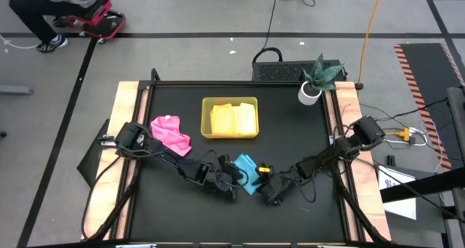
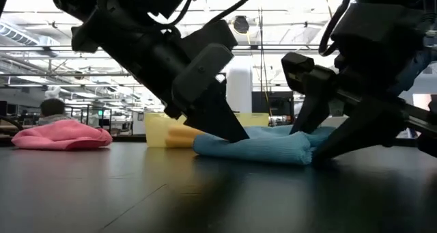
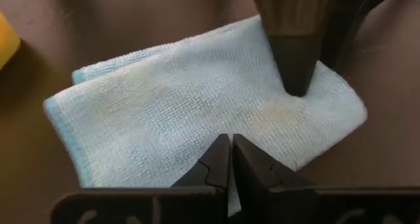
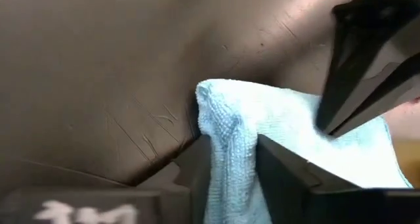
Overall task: Fold microfiber towels
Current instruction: Put the blue folded microfiber cloth in the yellow bin
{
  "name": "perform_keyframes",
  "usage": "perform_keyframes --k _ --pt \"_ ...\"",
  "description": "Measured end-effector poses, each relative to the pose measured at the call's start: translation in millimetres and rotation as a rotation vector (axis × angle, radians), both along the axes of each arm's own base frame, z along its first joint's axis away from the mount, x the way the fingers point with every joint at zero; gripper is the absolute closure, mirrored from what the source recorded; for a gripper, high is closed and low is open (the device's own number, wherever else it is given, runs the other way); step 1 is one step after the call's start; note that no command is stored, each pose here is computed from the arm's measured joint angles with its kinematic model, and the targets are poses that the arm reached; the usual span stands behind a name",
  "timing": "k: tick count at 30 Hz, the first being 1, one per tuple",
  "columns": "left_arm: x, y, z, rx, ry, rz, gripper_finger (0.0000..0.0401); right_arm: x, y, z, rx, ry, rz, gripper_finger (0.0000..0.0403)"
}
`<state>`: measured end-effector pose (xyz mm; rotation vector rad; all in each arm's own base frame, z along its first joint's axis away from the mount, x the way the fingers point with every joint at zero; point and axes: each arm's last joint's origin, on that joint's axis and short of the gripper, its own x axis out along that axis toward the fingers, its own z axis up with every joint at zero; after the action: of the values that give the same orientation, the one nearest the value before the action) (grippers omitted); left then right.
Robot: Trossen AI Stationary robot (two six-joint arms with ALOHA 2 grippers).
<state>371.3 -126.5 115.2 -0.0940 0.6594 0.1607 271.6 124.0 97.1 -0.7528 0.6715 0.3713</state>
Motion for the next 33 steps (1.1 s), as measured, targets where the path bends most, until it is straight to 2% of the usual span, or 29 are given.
perform_keyframes --k 3,7,12,15,19,25,27,29,31,33 --pt "-6.4 -6.8 13.7 -0.001 0.004 -0.019 0.0392 0.3 -1.6 0.1 0.018 0.01 -0.014 0.0336" --pt "-29.0 -15.2 31.3 0.043 0.1 0.01 0.0395 -0.5 -1.6 4.7 0.075 0.019 -0.014 0.0391" --pt "-66.0 -27.2 41.8 0.134 0.213 0.144 0.0383 10.7 -0.3 29.6 0.231 -0.005 -0.046 0.0388" --pt "-80.0 -37.3 41.7 0.152 0.222 0.188 0.0386 24.9 -8.2 57.7 0.326 -0.024 -0.138 0.0396" --pt "-92.4 -53.0 39.7 0.166 0.198 0.199 0.0397 44.2 -29.5 93.5 0.369 -0.043 -0.233 0.0398" --pt "-104.2 -72.6 39.1 0.18 0.108 0.218 0.0384 69.2 -84.4 149.5 0.41 -0.195 -0.391 0.0398" --pt "-107.7 -76.1 39.0 0.202 0.083 0.222 0.0382 73.6 -107.2 163.2 0.394 -0.253 -0.468 0.0398" --pt "-109.4 -79.3 39.3 0.198 0.072 0.214 0.0384 77.0 -129.5 177.9 0.333 -0.332 -0.55 0.0398" --pt "-111.6 -82.6 39.5 0.196 0.068 0.203 0.039 77.8 -149.0 187.6 0.21 -0.382 -0.605 0.0398" --pt "-112.6 -84.5 39.7 0.193 0.064 0.197 0.0397 76.8 -165.2 191.6 0.041 -0.392 -0.64 0.0398"
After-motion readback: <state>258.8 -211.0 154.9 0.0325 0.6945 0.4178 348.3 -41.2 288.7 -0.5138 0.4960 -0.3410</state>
